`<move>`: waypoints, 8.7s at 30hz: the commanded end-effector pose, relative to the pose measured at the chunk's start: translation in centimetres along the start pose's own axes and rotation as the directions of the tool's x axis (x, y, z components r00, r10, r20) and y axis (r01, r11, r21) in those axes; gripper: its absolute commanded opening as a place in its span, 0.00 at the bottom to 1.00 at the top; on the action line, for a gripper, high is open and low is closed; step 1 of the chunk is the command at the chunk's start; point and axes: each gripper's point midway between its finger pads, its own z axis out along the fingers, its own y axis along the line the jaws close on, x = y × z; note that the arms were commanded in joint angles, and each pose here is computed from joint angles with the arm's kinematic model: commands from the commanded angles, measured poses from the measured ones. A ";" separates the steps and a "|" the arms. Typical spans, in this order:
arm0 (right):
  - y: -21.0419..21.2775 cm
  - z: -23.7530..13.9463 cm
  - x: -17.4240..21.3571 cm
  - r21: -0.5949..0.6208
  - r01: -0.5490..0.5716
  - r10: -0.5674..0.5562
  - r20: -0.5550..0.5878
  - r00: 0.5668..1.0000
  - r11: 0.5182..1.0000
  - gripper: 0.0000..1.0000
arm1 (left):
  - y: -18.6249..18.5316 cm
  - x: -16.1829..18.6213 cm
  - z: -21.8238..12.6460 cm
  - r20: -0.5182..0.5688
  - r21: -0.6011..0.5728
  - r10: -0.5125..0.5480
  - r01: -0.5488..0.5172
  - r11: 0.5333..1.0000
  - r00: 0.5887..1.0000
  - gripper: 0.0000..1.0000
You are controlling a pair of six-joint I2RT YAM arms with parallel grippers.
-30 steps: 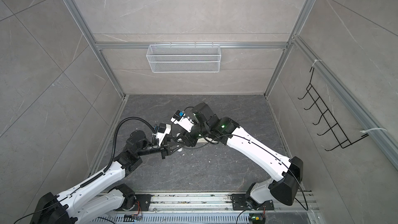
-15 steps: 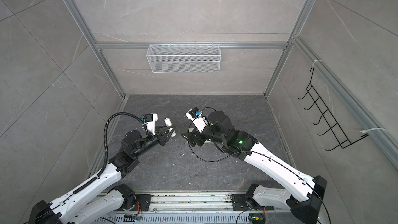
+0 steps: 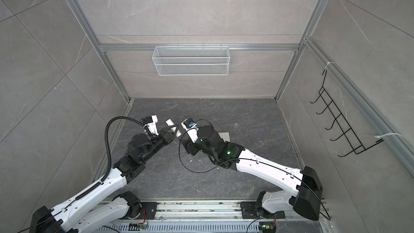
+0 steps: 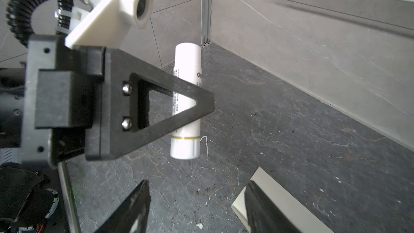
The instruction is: Place the letter into the envelope and seal it
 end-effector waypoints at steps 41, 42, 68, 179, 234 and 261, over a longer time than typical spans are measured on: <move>0.5 3.5 -2.2 0.019 -0.056 0.055 0.068 0.996 0.998 0.12 | -3.2 -0.9 -0.2 0.015 0.119 0.028 -0.029 0.992 1.000 0.00; 0.4 3.3 -2.2 0.003 -0.055 0.054 0.064 0.996 0.998 0.11 | -3.6 -0.8 -0.4 0.009 0.140 0.055 -0.056 0.989 0.998 0.00; 0.1 -2.2 -5.3 -0.630 -0.247 0.298 -0.026 0.954 0.736 0.20 | -9.3 0.4 -2.6 0.014 0.437 0.259 -0.239 0.867 0.966 0.00; -3.2 -4.7 -4.8 0.212 0.097 -0.137 0.182 0.974 0.972 0.62 | -10.1 -2.5 -1.8 0.071 0.386 0.135 -0.152 0.910 0.988 0.00; 2.4 -3.5 -6.7 0.007 0.090 -0.089 0.241 0.967 0.996 0.00 | -10.8 -0.2 -2.1 0.001 0.464 0.246 -0.218 0.858 0.969 0.00; -1.1 -5.3 -7.3 -0.555 -0.210 0.293 0.065 0.954 0.805 0.15 | -13.0 0.4 -3.1 -0.008 0.561 0.320 -0.261 0.786 0.947 0.00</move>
